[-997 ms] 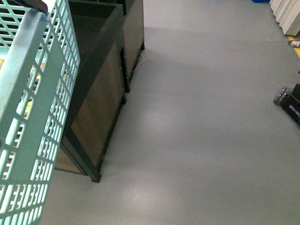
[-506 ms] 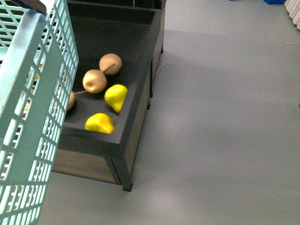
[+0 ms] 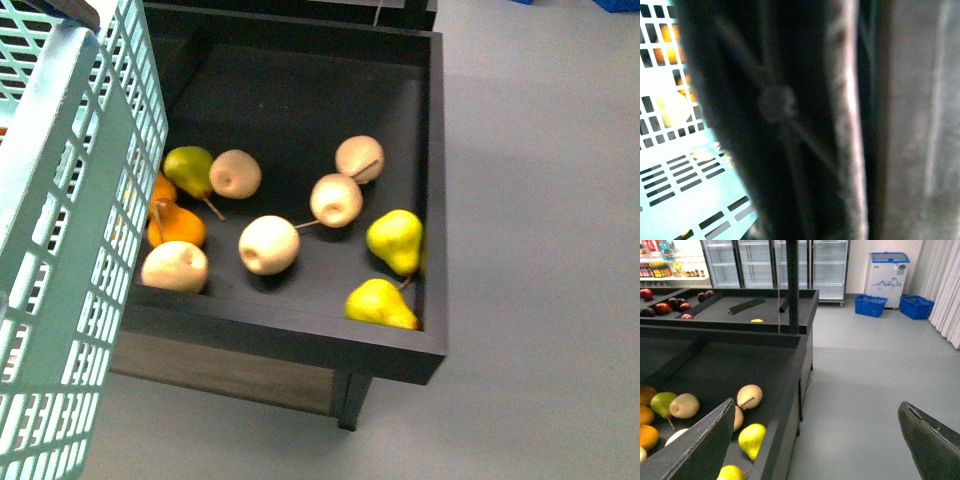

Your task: Pick mango and avocado into basket

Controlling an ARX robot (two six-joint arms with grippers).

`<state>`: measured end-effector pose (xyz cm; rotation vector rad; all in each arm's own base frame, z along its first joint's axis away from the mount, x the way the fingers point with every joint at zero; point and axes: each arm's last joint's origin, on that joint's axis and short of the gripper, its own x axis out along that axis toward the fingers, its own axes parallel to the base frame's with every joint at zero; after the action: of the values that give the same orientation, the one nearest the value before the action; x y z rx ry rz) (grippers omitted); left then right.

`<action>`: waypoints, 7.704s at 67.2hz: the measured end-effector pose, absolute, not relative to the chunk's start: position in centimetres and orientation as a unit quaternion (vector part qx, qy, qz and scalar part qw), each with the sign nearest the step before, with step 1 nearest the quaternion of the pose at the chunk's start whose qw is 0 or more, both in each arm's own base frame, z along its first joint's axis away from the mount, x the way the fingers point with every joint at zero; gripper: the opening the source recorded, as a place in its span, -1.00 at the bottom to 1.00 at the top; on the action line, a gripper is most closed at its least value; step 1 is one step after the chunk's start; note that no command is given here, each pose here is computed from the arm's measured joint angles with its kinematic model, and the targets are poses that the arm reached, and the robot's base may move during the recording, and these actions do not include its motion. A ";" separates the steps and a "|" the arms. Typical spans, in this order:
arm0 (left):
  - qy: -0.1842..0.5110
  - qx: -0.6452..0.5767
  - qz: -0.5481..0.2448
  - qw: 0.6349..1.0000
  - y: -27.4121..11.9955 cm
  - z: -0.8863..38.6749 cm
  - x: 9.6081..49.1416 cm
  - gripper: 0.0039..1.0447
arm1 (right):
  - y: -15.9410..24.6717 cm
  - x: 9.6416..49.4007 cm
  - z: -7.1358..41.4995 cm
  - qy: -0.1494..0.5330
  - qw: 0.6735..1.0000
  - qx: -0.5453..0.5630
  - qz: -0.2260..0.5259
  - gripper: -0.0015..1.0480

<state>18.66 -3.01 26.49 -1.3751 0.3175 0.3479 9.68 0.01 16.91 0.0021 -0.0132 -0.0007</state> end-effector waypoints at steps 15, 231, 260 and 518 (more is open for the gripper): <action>0.145 -0.629 0.159 0.747 -3.0 26.5 18.7 -0.74 | 0.0 9.7 16.9 -0.006 1.000 0.001 0.000 0.83; 0.346 -0.433 0.025 0.832 -16.3 26.8 31.7 -0.75 | 0.0 9.7 16.9 -0.007 1.000 0.001 0.001 0.83; 0.385 -0.365 -0.106 0.841 -27.7 27.9 32.5 -0.75 | 0.0 9.7 16.9 -0.007 1.000 0.001 0.000 0.83; 0.392 -0.356 -0.138 0.837 -29.2 28.1 31.3 -0.75 | -27.9 35.5 -7.4 0.498 0.838 0.074 -0.209 0.12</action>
<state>31.30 -29.17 28.13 -0.7526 0.8303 -0.2910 35.46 -27.86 -7.45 0.1560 1.0541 -0.4426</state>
